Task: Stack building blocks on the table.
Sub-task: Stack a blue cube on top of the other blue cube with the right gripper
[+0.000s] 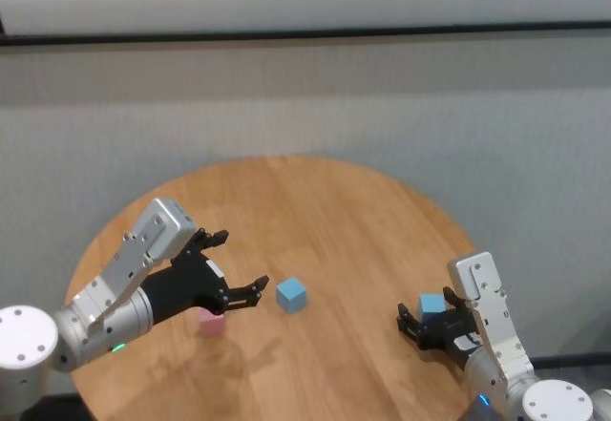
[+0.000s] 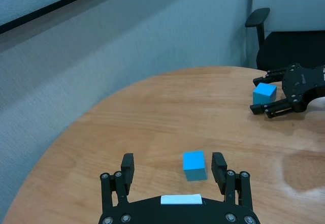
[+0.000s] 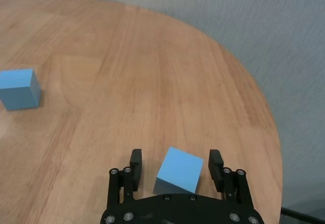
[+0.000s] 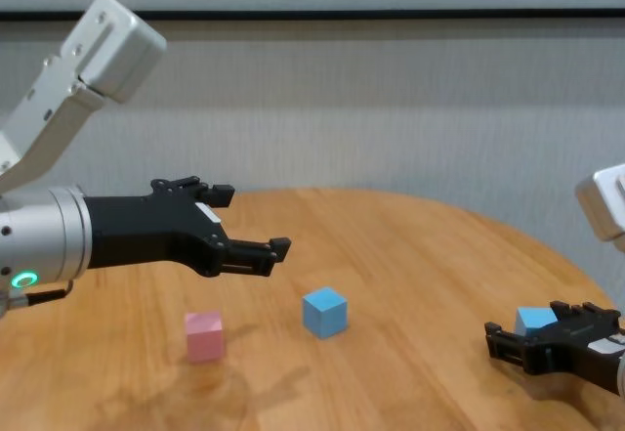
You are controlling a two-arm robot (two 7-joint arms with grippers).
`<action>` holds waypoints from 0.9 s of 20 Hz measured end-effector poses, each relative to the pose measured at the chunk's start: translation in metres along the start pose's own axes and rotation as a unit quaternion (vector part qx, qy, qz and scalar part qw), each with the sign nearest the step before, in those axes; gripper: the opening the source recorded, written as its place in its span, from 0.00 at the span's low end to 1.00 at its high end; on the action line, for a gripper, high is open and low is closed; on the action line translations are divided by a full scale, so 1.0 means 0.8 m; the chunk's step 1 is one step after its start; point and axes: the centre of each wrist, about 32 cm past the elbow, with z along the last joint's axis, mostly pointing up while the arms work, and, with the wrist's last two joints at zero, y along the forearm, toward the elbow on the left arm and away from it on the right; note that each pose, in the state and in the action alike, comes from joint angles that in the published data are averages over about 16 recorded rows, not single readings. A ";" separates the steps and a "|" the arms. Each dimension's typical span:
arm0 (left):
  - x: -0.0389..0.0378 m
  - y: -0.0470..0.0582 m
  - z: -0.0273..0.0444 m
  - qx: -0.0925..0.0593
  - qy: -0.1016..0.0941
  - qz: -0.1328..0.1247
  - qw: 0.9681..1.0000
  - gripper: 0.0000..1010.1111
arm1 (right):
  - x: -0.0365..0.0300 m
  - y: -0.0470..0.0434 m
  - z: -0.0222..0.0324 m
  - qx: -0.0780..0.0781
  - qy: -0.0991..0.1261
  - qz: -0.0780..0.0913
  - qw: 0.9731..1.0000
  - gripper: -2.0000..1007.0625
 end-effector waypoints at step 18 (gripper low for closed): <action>0.0000 0.000 0.0000 0.000 0.000 0.000 1.000 0.99 | -0.0005 -0.003 0.0000 0.001 0.009 -0.008 1.000 0.39</action>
